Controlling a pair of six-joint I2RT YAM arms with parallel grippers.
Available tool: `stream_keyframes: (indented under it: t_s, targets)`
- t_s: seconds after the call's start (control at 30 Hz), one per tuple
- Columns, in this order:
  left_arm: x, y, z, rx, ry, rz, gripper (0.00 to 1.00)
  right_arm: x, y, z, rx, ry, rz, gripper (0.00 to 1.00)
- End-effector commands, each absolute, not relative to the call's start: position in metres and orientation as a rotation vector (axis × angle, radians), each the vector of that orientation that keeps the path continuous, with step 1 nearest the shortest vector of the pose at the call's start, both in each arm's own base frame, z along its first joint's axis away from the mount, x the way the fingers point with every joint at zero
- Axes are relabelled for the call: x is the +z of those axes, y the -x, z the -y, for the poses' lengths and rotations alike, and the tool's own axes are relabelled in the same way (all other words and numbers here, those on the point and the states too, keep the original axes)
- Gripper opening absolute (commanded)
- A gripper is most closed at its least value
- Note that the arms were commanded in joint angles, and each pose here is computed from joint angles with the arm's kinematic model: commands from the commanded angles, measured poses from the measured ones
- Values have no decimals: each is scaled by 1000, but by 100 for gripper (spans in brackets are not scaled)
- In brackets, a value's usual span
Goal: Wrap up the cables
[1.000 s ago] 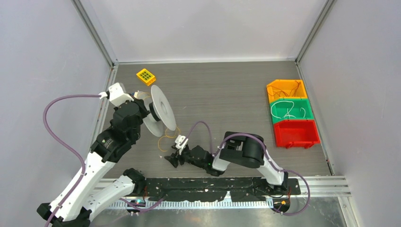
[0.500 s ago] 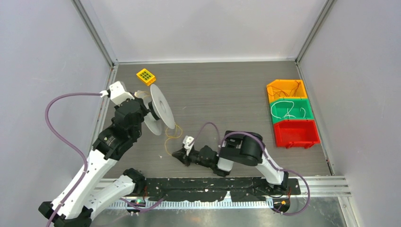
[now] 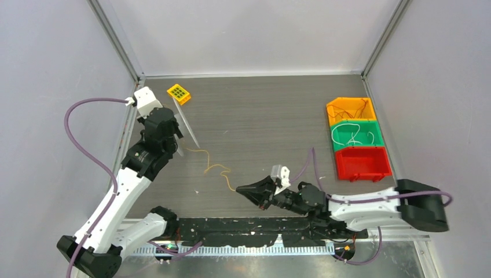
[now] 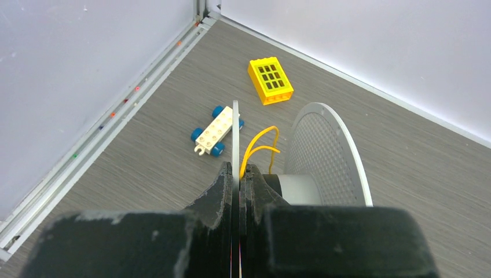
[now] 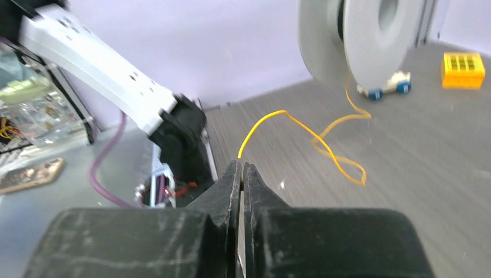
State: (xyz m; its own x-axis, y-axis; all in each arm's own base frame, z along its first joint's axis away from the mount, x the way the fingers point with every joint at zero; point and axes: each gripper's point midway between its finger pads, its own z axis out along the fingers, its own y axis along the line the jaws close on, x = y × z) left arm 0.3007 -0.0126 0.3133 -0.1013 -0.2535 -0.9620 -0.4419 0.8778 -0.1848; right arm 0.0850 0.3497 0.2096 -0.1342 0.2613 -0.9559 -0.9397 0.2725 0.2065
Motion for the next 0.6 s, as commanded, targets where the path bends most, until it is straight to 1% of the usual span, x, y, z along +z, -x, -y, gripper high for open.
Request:
stream_keyframes:
  t_s: [0.0,0.03,0.07,0.1,0.13,0.17,0.2,0.23,0.27,0.3,0.33,0.37,0.4,0.43,0.47,0.5,0.53,0.57]
  targets:
    - [359,-311,9,119,587,-1555,0,259,-75,-342,1131,831,-1269,5]
    - [354,-313,13,111,571,-1576,0,262,-75,-339,1105,859,-1276,5]
    - [349,-314,16,103,557,-1599,0,296,-77,-332,1118,802,-1228,5]
    - [343,-315,21,90,534,-1623,0,309,-79,-329,1097,798,-1223,5]
    - [335,-316,26,80,505,-1649,0,337,-82,-322,1100,749,-1187,5]
    - [328,-318,31,71,470,-1673,0,343,-84,-319,1072,762,-1183,5]
    - [320,-318,35,67,434,-1699,0,374,-86,-314,1071,726,-1142,5]
    - [309,-319,40,60,391,-1731,0,381,-87,-313,1043,743,-1132,5]
    - [303,-320,46,47,341,-1748,0,407,-88,-312,1049,719,-1098,6]
    - [296,-320,52,34,288,-1766,0,417,-89,-312,1035,723,-1084,5]
    - [289,-320,57,21,244,-1784,0,440,-90,-313,1039,703,-1057,6]
    - [284,-319,63,7,200,-1802,0,446,-92,-314,1022,714,-1051,5]
    - [280,-317,68,-9,158,-1814,0,466,-95,-319,1015,705,-1035,5]
    - [276,-314,74,-27,104,-1825,0,467,-99,-324,985,731,-1052,5]
    - [272,-311,79,-48,51,-1834,0,483,-107,-331,961,719,-1046,5]
    - [269,-307,85,-75,-2,-1835,0,485,-112,-334,945,718,-1057,6]
    - [267,-303,91,-97,-69,-1833,0,496,-124,-338,931,689,-1064,5]
    - [263,-298,98,-126,-131,-1833,0,495,-138,-345,915,691,-1077,5]
